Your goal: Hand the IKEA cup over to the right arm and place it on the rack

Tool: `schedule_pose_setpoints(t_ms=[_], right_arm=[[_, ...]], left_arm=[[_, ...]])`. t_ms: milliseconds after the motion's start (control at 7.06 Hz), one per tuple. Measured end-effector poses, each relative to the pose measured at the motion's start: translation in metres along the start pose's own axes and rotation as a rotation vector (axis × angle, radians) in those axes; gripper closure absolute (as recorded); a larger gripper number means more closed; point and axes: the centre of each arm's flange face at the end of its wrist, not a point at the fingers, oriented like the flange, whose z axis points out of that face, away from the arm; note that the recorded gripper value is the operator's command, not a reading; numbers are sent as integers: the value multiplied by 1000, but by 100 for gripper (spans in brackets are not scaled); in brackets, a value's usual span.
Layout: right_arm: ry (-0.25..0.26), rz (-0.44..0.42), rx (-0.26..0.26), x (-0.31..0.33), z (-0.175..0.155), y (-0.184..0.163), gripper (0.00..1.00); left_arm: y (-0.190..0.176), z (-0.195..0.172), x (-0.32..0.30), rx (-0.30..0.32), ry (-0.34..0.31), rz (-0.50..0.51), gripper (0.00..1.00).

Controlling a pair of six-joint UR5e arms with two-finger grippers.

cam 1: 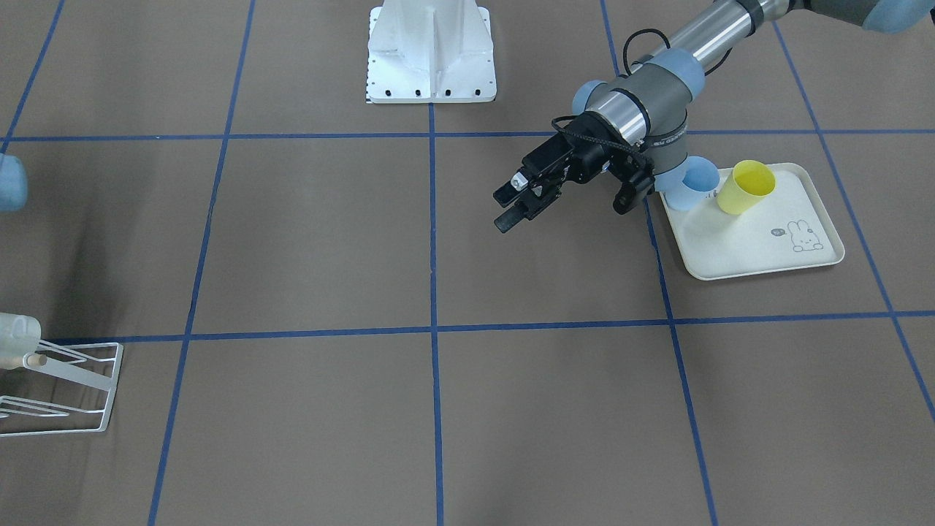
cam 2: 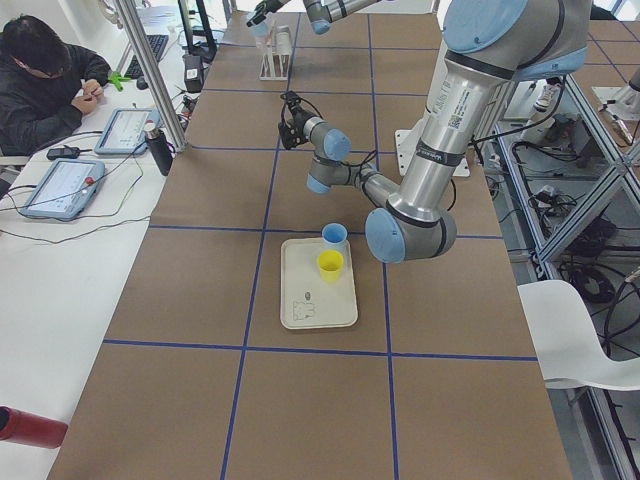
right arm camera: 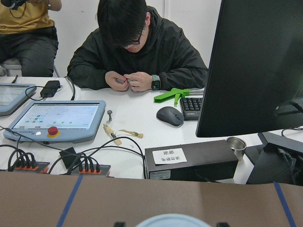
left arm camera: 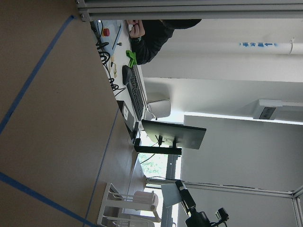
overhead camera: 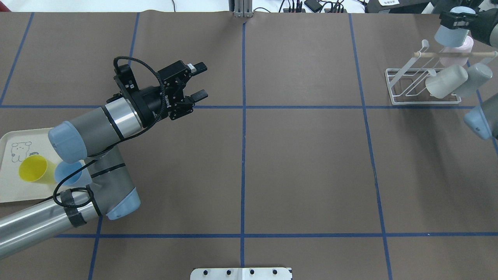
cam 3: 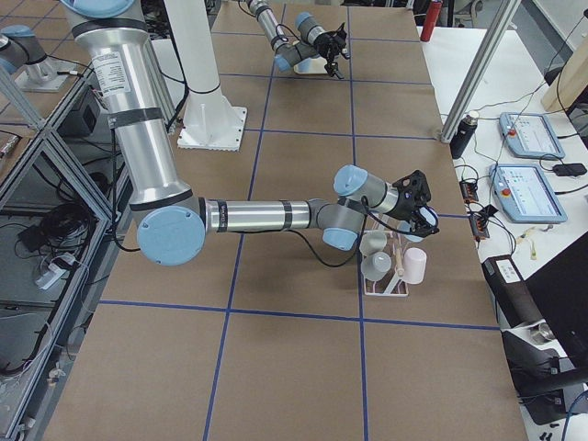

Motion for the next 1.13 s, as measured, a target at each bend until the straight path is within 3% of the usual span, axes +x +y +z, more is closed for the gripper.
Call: schedule_pose_setpoints(t_ms=[1134], right_arm=[[-11, -23, -37, -11, 12, 19, 100]], left_arm=[[-2, -4, -4, -1, -10, 1, 0]])
